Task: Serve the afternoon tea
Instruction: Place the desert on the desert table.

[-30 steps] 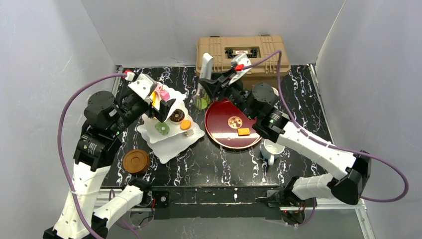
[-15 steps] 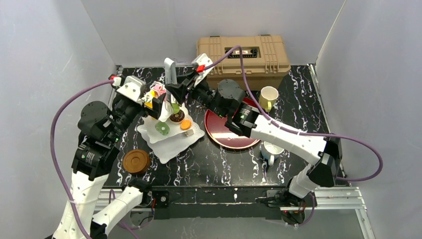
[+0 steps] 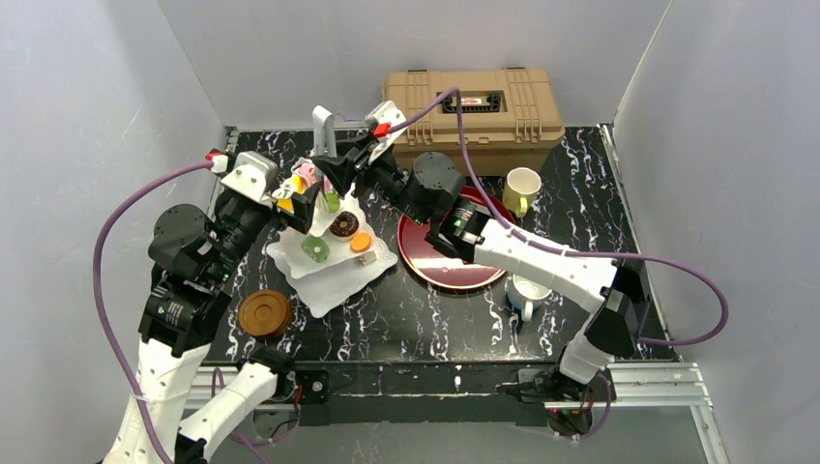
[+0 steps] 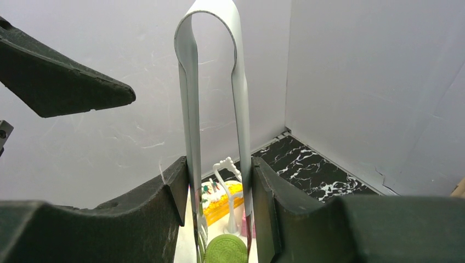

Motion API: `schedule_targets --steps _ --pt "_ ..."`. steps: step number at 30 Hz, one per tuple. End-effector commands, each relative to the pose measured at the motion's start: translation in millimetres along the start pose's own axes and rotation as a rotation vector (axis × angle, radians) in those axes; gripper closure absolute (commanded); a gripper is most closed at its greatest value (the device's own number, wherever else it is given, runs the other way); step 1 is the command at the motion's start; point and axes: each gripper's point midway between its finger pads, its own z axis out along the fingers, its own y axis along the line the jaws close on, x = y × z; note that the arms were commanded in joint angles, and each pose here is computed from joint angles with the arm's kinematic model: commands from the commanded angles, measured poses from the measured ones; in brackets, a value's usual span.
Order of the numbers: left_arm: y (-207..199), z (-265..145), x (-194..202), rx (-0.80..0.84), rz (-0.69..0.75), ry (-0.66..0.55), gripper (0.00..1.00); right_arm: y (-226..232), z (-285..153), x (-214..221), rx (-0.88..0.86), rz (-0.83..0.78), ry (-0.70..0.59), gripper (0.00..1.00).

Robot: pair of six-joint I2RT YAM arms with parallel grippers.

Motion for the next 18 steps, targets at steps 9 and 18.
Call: schedule_targets --steps 9,18 --pt "5.6 -4.7 -10.6 -0.026 0.006 -0.037 0.01 5.0 8.0 -45.2 -0.005 0.025 -0.172 0.70" --pt "6.9 -3.8 -14.8 -0.027 0.020 -0.045 0.01 5.9 8.0 -42.4 -0.010 0.029 -0.168 0.60"
